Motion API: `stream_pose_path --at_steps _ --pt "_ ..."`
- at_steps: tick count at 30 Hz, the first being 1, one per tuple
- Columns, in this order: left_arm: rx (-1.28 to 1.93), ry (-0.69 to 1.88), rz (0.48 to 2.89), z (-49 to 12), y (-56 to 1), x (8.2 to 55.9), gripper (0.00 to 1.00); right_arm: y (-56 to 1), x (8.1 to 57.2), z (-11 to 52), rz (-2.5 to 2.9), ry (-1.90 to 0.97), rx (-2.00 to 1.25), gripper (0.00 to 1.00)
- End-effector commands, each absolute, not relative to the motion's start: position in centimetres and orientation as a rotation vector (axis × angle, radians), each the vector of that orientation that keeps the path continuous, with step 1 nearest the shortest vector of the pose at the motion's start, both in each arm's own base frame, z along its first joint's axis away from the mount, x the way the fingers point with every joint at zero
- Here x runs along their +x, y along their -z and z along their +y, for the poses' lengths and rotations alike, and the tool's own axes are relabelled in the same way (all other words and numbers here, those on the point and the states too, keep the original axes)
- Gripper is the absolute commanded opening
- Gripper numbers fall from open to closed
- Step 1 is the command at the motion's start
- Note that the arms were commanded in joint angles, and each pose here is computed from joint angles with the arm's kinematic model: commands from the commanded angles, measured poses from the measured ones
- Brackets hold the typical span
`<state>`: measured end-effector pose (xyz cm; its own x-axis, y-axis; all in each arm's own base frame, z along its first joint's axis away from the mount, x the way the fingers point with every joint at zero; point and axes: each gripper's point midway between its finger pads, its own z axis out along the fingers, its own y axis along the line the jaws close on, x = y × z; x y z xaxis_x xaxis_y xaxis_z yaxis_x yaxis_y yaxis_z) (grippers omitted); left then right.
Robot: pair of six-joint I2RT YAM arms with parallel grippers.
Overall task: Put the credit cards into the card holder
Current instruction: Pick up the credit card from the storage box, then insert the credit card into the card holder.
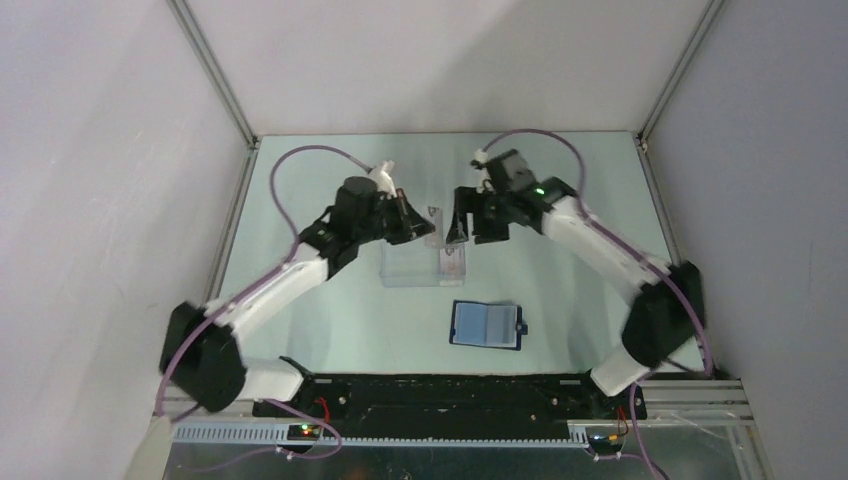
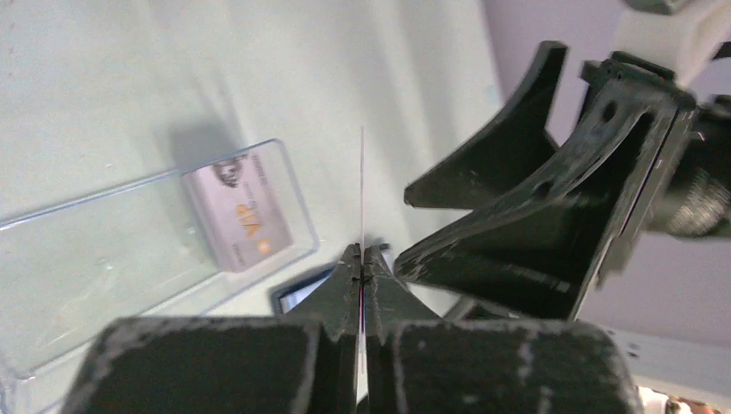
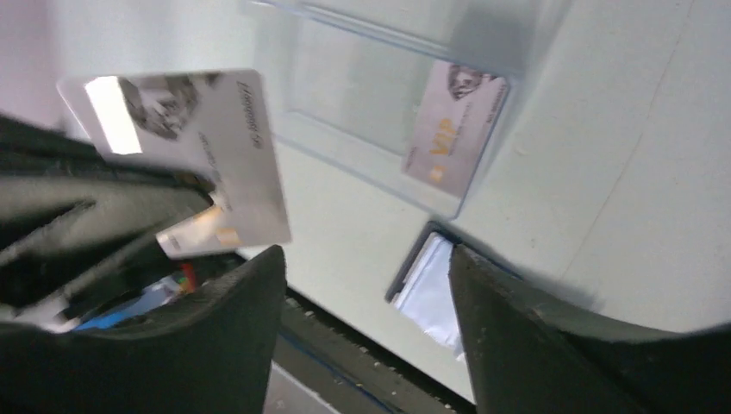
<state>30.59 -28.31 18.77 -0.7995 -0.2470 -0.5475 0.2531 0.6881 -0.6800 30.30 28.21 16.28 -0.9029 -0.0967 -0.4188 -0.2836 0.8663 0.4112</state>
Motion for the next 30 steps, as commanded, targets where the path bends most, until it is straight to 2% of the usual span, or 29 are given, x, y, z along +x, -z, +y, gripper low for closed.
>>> stream_pose_path --at_steps 1,2,7,11,16,19,27,30 --pt "0.004 1.162 2.101 -27.6 -23.5 28.2 0.00 -22.1 28.2 27.7 2.421 -1.083 -0.212 0.78" --pt "0.032 1.254 2.027 -28.0 -25.8 27.2 0.00 -25.3 27.1 28.2 2.296 -1.225 -0.271 0.80" --pt "0.130 1.507 1.874 -28.9 -29.7 22.8 0.00 -28.8 22.9 27.4 2.116 -1.593 -0.292 0.76" --pt "0.169 1.656 1.767 -29.2 -31.9 20.0 0.00 -31.5 21.2 27.7 1.960 -1.751 -0.365 0.67" --pt "0.199 1.718 1.739 -29.5 -32.3 18.4 0.00 -32.4 19.5 28.5 1.920 -1.858 -0.401 0.58" --pt "0.210 1.734 1.740 -29.7 -32.3 18.0 0.00 -32.6 19.4 28.9 1.911 -1.876 -0.411 0.44" --pt "0.196 1.734 1.751 -29.8 -31.8 18.2 0.00 -32.9 18.5 29.8 1.906 -1.942 -0.454 0.20" --pt "0.194 1.737 1.762 -29.9 -31.5 18.3 0.01 -32.6 18.2 30.2 1.917 -1.951 -0.470 0.00"
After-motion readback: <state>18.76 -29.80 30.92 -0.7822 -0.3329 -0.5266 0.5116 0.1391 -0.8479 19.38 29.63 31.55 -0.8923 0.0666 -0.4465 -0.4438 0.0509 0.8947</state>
